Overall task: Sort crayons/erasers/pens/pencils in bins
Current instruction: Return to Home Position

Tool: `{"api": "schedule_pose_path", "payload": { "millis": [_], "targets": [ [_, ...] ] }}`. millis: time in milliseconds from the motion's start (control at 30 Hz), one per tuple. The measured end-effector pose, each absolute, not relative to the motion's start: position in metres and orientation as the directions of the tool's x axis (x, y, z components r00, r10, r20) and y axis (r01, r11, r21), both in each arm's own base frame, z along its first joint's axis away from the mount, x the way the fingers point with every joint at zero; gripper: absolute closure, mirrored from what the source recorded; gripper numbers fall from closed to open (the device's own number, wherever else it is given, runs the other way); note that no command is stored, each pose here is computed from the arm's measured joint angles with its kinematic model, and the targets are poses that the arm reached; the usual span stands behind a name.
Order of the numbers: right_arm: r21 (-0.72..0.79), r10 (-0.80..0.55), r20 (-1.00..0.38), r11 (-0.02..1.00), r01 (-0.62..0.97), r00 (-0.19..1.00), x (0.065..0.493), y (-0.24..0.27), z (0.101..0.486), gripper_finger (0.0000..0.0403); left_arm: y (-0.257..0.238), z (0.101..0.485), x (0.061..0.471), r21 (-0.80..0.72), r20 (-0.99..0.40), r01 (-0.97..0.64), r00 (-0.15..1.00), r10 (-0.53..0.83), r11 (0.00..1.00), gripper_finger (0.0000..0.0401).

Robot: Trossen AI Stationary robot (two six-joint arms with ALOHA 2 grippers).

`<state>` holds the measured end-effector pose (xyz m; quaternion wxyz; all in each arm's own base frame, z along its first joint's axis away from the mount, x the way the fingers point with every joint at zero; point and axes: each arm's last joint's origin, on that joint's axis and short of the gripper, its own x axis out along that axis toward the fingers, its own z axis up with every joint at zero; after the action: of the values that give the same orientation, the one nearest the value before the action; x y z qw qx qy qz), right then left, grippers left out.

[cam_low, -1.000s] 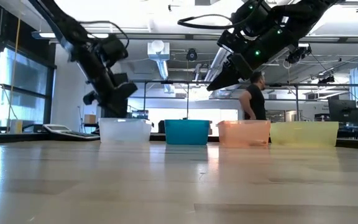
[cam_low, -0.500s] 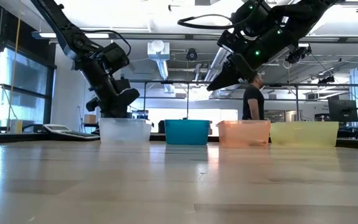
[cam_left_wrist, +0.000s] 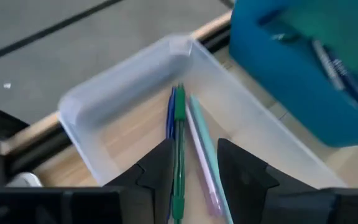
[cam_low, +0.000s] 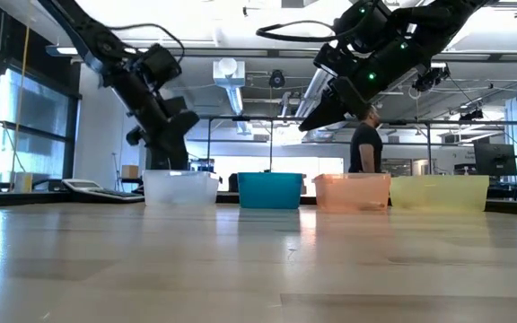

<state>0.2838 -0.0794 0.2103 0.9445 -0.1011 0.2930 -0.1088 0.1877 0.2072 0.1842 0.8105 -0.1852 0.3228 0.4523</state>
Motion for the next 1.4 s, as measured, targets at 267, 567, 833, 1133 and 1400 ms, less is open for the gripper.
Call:
{"api": "schedule_pose_path", "payload": {
  "millis": [267,567,833,1133,1400],
  "targets": [
    [-0.265,-0.298,-0.534,0.948,0.178,0.791,0.283,-0.080,0.210,0.0403,0.179,0.217,0.187,0.019,-0.604,-0.789,0.480,0.636,0.614,0.0308],
    [-0.262,-0.249,-0.467,0.955,0.137,0.848,0.284,-0.080,0.211,0.0403,0.135,0.210,0.200,0.014,-0.447,-0.548,0.745,0.495,0.836,0.0360],
    [-0.140,-0.208,-0.357,0.976,0.167,0.911,0.260,-0.096,0.188,0.0403,0.112,0.191,0.202,0.003,-0.347,-0.299,0.895,0.281,0.954,0.0399],
    [-0.146,-0.240,-0.212,0.966,0.212,0.947,0.213,-0.083,0.197,0.0403,0.105,0.194,0.191,0.020,-0.251,-0.194,0.949,0.193,0.981,0.0400],
    [-0.144,-0.289,-0.082,0.951,0.275,0.954,0.164,-0.068,0.204,0.0403,0.098,0.193,0.182,0.037,-0.144,-0.184,0.972,0.187,0.982,0.0401]
  ]
}}
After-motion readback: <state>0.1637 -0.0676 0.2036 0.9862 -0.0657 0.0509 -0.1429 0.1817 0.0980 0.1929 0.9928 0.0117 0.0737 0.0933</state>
